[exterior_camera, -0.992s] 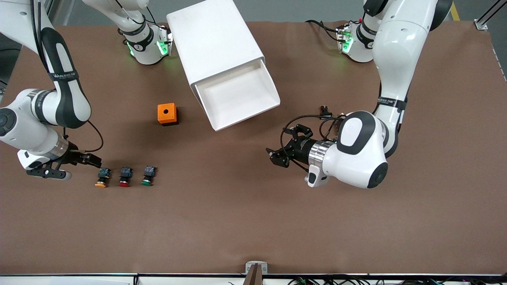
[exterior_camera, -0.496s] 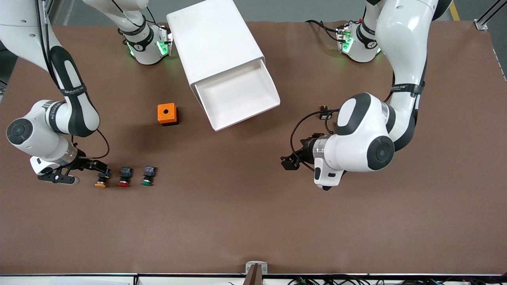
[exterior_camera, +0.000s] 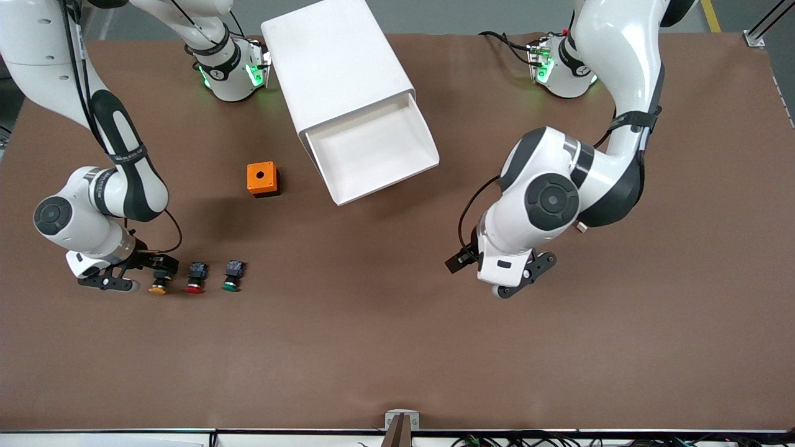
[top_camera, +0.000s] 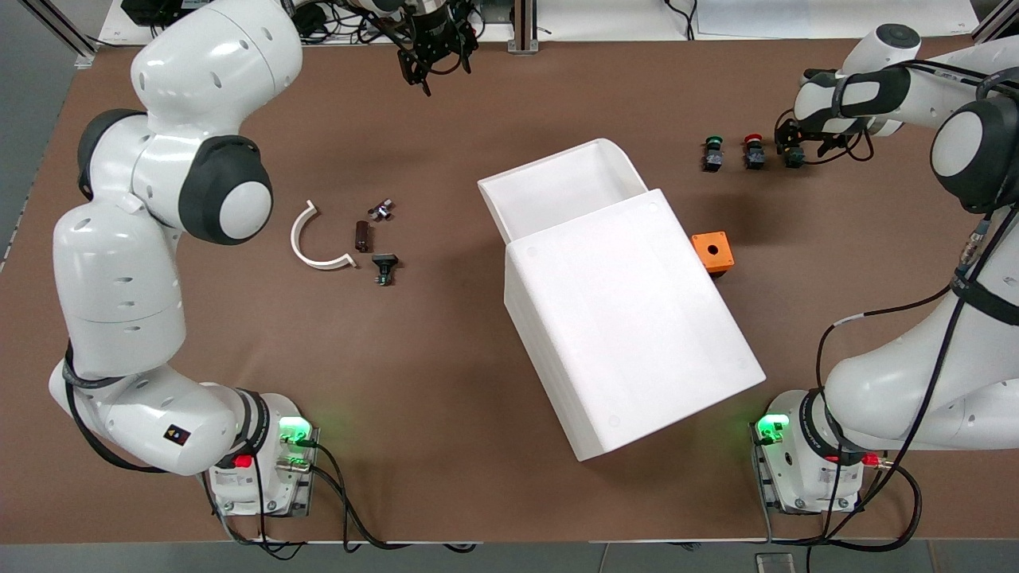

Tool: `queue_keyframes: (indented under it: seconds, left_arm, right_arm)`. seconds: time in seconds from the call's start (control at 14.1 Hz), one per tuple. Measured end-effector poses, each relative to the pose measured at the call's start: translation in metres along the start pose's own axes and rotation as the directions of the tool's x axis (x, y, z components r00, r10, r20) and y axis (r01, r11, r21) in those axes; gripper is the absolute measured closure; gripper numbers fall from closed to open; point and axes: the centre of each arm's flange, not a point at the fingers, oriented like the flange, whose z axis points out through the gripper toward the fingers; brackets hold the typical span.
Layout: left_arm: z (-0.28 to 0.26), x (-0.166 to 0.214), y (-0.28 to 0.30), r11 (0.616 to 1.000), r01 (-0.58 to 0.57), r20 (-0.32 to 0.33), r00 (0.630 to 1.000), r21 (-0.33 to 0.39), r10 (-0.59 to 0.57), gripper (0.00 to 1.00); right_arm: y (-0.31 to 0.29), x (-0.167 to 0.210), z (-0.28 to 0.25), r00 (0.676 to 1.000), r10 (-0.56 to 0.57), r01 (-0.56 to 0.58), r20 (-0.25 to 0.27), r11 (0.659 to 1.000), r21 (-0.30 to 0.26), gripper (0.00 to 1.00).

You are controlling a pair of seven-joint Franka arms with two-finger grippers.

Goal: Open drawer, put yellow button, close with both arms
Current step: 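Grasp the yellow-capped button with the right gripper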

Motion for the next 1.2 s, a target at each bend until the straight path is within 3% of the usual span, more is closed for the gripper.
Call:
queue_keyframes:
  seconds: [0.57, 1.06, 1.13, 1.2]
  left_arm:
    - [0.006, 0.002, -0.003, 0.999, -0.016, -0.048, 0.999, 0.041, 0.017, 0.0]
    - [0.006, 0.012, -0.008, 0.999, -0.001, -0.05, 0.999, 0.043, 0.003, 0.0]
    - [0.006, 0.012, -0.008, 0.999, -0.001, -0.05, 0.999, 0.043, 0.003, 0.0]
    - [0.006, 0.012, -0.008, 0.999, -0.001, -0.05, 0.999, 0.043, 0.003, 0.0]
  right_arm:
    - [0.0, 0.002, 0.008, 1.0, -0.001, 0.001, -0.031, 1.0, -0.002, 0.03]
    - [-0.001, -0.001, 0.017, 1.0, -0.002, 0.002, -0.016, 1.0, -0.002, 0.15]
    - [-0.001, -0.001, 0.017, 1.0, -0.002, 0.002, -0.016, 1.0, -0.001, 0.19]
    - [-0.001, -0.001, 0.017, 1.0, -0.002, 0.002, -0.016, 1.0, -0.001, 0.31]
